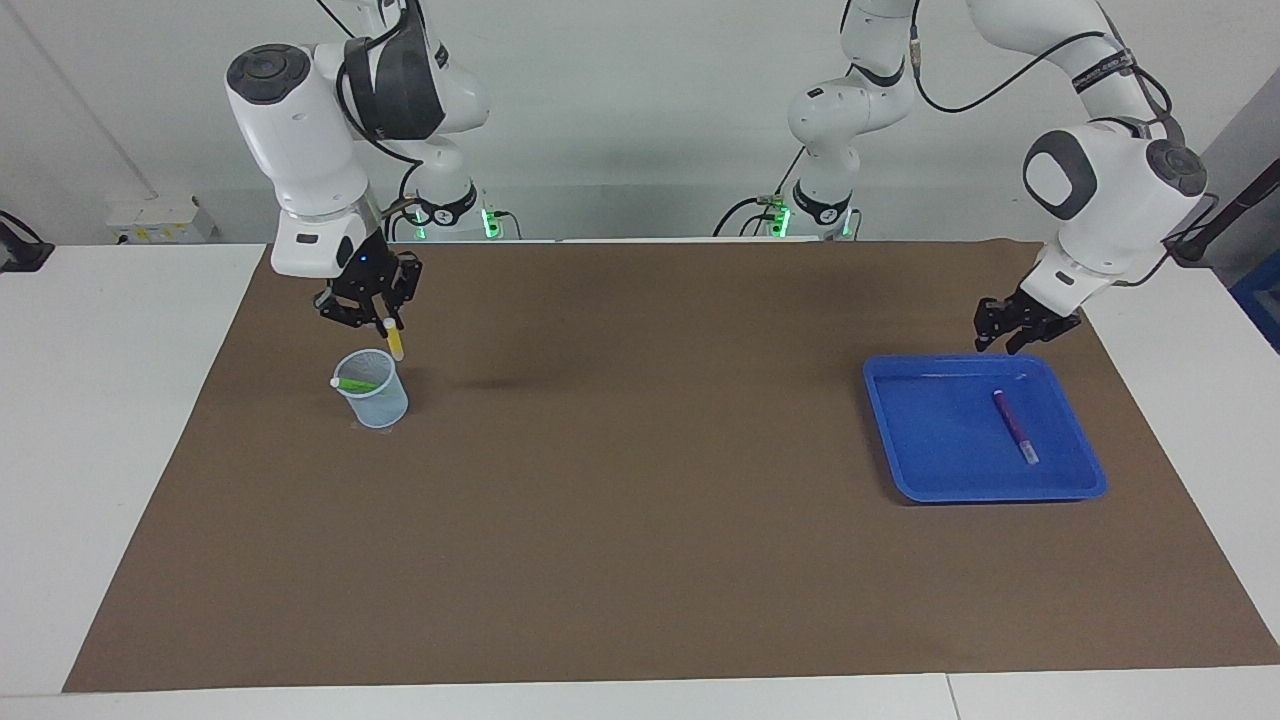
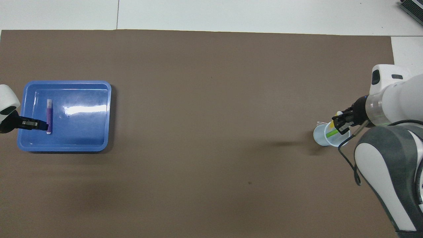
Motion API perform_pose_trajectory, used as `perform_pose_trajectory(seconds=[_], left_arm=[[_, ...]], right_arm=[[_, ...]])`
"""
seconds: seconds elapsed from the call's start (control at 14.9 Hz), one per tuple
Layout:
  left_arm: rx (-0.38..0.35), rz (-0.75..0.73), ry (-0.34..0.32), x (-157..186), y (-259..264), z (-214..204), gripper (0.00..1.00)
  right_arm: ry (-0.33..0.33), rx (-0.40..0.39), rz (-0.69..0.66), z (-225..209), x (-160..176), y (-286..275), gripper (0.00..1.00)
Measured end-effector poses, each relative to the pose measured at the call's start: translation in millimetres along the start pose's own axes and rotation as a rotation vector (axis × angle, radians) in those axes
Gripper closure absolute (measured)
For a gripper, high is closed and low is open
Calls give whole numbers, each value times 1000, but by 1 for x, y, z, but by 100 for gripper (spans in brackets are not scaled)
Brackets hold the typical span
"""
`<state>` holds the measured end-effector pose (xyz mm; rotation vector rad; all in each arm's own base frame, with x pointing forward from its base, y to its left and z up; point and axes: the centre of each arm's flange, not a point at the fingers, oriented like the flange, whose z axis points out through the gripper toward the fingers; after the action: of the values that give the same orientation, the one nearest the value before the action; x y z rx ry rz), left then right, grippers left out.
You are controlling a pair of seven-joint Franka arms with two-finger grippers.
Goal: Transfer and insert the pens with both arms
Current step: 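Insert the yellow pen into the cup while the left gripper reaches purple, then lift the purple pen with the left gripper while the right gripper approaches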
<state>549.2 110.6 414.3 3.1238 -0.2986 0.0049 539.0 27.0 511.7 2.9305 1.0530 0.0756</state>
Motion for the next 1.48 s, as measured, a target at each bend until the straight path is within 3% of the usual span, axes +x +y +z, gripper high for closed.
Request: perform_pose_trajectory(seconds=[0.54, 0.81, 1.34, 1.48], left_arm=[[12, 27, 40, 19, -36, 74, 50], [12, 23, 54, 23, -42, 95, 49], [20, 17, 84, 27, -51, 118, 49], [20, 18, 86, 28, -51, 118, 55]], right_arm=[[-15, 7, -62, 41, -41, 27, 82], [-18, 9, -72, 44, -42, 25, 79], [-13, 5, -75, 40, -42, 23, 0], [-4, -4, -75, 36, -40, 24, 0]])
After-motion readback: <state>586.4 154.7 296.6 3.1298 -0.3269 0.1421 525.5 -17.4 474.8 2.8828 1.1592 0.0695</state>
